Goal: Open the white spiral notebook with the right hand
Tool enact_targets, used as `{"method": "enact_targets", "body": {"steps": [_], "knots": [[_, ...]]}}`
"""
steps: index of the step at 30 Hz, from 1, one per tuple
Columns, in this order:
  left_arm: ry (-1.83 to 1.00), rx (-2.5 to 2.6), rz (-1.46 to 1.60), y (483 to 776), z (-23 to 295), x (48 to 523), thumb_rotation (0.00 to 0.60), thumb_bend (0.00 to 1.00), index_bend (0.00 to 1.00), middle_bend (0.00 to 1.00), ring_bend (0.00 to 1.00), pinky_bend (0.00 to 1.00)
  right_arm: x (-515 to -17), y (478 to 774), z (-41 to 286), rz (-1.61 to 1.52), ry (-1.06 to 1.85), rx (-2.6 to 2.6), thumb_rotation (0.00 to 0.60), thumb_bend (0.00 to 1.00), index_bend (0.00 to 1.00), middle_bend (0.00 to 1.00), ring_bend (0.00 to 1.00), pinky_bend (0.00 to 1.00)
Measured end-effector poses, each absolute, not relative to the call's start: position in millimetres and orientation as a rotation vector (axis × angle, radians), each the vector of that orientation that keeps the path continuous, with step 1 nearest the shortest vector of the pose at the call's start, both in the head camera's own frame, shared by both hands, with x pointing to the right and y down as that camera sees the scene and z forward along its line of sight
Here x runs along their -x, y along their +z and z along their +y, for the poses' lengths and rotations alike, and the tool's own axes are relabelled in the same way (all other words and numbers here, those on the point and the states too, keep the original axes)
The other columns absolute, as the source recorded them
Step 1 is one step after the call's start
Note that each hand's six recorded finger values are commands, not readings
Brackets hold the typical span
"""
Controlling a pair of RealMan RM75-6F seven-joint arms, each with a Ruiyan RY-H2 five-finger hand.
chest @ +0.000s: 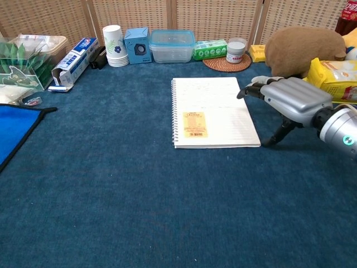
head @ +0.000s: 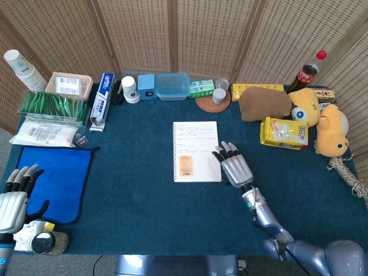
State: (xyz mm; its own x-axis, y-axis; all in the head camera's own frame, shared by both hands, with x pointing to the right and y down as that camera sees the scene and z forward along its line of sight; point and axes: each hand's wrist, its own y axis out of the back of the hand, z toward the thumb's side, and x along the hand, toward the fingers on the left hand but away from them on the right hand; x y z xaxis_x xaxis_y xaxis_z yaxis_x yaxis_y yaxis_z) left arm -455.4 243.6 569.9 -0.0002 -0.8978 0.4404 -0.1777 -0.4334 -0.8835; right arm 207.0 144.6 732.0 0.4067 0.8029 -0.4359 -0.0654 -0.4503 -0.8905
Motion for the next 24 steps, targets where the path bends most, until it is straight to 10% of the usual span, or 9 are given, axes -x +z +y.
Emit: {"method": "enact_targets", "body": {"steps": [24], "knots": [[-1.491,1.646,1.172,566,253,470,0.6,0.31,0.21,0.09,0.02,0.0,-153,704,102,-0.89,1.065,1.77,0.6,0.06,0.16,0.19,0.07,0.13]]}}
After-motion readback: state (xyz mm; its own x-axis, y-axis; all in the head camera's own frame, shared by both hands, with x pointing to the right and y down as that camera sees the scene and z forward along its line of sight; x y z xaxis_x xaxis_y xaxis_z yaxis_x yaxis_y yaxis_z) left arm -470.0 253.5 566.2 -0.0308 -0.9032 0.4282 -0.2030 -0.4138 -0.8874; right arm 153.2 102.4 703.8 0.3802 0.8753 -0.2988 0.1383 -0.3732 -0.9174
